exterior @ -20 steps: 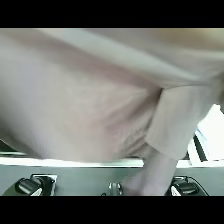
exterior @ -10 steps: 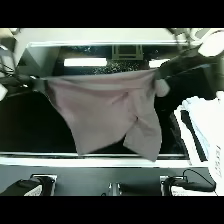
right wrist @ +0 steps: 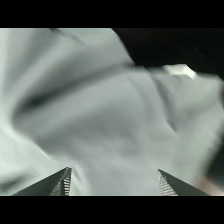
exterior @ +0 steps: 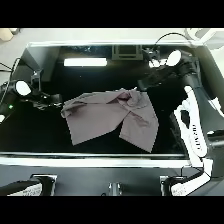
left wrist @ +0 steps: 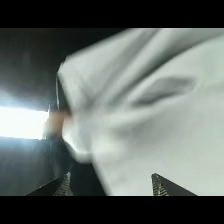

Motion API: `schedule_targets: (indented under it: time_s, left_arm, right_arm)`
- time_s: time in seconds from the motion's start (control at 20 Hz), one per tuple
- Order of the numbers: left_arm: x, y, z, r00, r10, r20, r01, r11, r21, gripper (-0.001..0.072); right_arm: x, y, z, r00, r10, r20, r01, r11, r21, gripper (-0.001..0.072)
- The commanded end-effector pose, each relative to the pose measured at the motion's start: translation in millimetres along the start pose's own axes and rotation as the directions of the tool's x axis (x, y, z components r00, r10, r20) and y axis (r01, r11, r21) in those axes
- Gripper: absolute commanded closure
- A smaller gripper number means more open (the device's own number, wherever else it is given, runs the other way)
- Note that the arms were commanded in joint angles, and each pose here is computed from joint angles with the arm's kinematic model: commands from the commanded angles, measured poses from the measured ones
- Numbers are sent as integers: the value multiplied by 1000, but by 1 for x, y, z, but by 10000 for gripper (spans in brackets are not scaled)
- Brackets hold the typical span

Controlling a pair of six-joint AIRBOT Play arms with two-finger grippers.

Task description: Fold the shirts.

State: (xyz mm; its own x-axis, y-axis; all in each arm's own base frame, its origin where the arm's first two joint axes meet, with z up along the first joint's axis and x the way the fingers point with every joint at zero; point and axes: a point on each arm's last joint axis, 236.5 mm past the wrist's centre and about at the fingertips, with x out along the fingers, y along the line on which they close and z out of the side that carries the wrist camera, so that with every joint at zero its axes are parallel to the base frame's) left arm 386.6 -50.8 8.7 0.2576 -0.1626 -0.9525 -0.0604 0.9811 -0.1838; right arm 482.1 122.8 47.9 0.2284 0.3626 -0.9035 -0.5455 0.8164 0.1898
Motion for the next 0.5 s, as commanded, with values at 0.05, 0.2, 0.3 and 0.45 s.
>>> schedule_targets:
  time_s: [0.05,0.2,0.3,0.45]
  left_arm:
    - [-16,24,-69,970,-85,-228,89,996,9,99]
    - [6,8,-113,940,-242,-240,211,966,-150,102]
    - [30,-10,-145,902,-333,-274,277,935,-222,111]
    - [59,-32,-174,874,-402,-272,324,900,-291,114]
  right_arm:
    - [-60,-58,-89,983,29,-180,-19,998,54,249]
    - [-73,-87,-123,979,48,-200,-8,980,197,288]
    - [-70,-86,-133,972,74,-222,-24,976,217,288]
    - [-57,-75,-138,962,105,-253,-53,977,206,279]
